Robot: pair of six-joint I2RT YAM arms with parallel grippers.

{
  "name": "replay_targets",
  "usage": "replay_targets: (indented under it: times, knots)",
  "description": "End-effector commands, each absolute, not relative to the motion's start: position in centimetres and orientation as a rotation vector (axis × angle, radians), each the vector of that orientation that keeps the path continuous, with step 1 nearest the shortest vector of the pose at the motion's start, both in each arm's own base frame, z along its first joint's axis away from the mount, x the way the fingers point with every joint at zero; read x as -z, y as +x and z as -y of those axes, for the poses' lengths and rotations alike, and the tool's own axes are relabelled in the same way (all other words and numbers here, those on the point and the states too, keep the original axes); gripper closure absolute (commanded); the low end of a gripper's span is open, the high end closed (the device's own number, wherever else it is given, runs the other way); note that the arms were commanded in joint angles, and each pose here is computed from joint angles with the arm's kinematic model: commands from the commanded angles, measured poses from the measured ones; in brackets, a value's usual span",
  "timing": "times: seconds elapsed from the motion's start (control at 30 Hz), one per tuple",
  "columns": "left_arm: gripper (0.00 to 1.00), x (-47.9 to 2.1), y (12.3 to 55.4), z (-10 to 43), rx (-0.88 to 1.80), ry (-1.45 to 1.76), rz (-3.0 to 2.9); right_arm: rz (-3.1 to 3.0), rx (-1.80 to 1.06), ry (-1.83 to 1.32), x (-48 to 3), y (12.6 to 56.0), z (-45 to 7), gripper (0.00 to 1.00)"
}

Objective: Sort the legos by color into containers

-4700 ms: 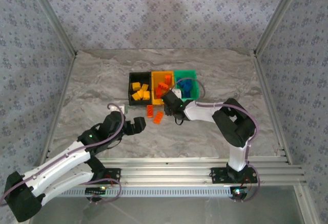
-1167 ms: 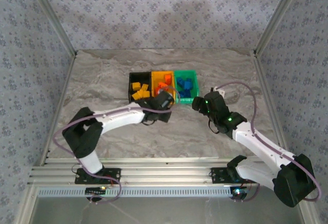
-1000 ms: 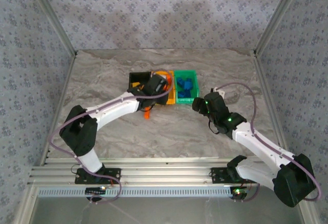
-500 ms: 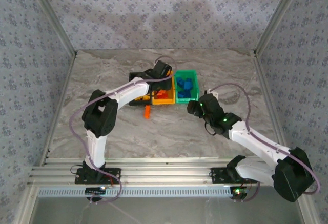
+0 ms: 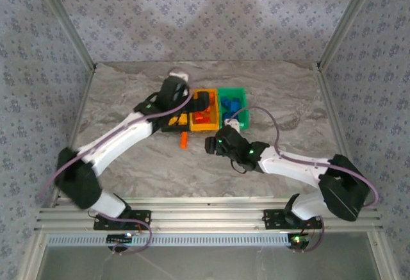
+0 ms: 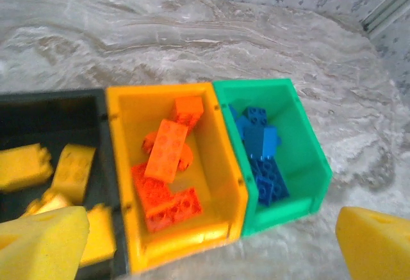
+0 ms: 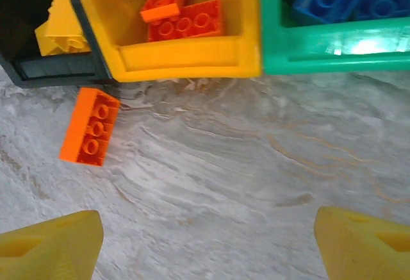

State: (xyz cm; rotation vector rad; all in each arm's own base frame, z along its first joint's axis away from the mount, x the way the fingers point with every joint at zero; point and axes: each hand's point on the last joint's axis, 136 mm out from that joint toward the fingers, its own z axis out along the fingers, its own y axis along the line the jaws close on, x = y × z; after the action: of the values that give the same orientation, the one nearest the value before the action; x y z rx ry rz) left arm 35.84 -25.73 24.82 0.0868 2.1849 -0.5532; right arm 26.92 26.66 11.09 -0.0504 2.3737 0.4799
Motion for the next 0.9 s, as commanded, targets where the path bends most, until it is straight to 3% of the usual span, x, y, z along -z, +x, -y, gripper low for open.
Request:
replay_targets:
  times: [0.0, 0.23, 0.57, 0.87]
  knots:
    - [0.0, -22.5, 32.2, 22.4, 0.547, 0.016, -2.199, -2.328, -0.487, -0.007, -11.8, 28.4, -29.1, 0.12]
    - [0.0, -16.6, 25.0, 15.1, 0.475, -0.142, -2.276, -2.391, -0.425, -0.09, -8.7, 29.7, -34.4, 0.12]
    - [0.0, -15.1, 21.1, 10.0, 0.468, -0.303, -2.198, -2.442, -0.359, -0.152, -6.0, 31.1, -38.7, 0.14]
    - [0.0, -14.5, 21.0, 9.7, 0.448, -0.32, -2.215, -2.531, -0.263, -0.177, -3.4, 31.8, -39.1, 0.33]
